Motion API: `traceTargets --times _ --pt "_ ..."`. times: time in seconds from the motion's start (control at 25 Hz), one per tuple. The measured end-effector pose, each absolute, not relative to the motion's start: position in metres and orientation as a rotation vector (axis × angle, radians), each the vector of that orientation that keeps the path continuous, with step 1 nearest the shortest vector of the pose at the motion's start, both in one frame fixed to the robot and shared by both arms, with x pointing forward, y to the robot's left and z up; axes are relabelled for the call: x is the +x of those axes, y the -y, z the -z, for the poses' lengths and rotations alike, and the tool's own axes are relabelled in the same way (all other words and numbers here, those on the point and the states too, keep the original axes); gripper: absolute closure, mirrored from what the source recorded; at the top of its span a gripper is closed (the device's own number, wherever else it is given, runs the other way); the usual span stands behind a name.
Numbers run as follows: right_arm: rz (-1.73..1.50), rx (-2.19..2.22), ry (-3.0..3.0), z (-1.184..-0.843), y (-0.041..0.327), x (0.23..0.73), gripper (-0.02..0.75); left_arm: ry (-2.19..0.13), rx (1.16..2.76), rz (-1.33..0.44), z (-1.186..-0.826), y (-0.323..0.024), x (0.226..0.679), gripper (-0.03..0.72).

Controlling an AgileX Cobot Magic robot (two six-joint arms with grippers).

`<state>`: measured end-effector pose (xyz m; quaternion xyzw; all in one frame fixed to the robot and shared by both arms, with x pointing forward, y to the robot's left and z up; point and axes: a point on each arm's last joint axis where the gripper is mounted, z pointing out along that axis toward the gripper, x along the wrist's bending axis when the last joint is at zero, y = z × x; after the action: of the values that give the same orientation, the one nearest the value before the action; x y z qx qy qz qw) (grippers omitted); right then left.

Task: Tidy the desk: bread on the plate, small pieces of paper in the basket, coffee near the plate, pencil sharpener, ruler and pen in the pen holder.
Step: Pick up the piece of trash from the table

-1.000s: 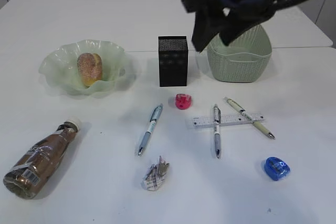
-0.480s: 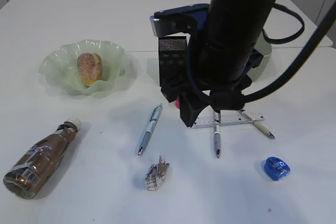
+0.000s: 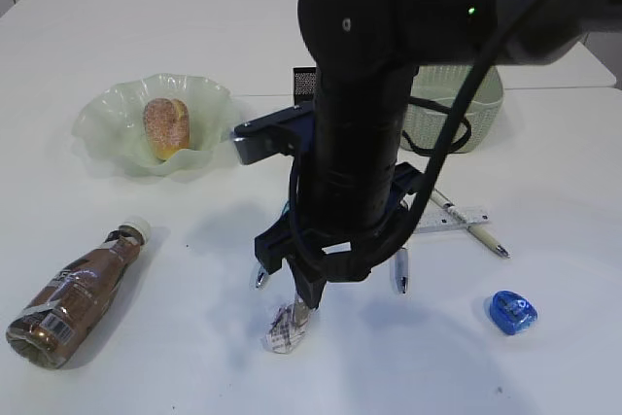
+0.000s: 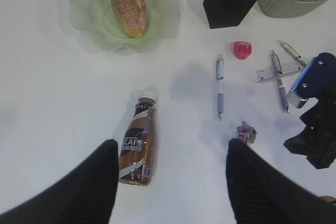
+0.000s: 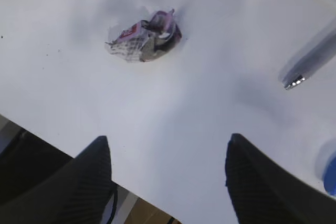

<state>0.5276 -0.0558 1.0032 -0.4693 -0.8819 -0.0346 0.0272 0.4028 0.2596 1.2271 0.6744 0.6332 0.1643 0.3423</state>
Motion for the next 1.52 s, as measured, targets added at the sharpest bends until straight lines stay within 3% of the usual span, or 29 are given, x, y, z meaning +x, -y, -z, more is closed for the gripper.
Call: traceTargets --times 0.28,0.92,1.2,1.52 --pt "0.112 -1.448 2.728 -0.972 0.046 0.539 0.206 -1.646 1.753 -0.427 -1.227 -0.26 0.403 0.232" --pt "0.325 -1.453 2.646 -0.96 0.027 0.544 0.205 -1.645 1.753 -0.425 -1.227 -0.259 0.403 0.232" --pt "0.281 -1.475 2.678 -0.954 0.03 0.547 0.15 -1.645 1.753 -0.425 -1.227 -0.259 0.403 0.232" --pt "0.193 -1.478 2.674 -0.933 0.03 0.549 0.146 -1.645 1.753 -0.425 -1.227 -0.259 0.403 0.232"
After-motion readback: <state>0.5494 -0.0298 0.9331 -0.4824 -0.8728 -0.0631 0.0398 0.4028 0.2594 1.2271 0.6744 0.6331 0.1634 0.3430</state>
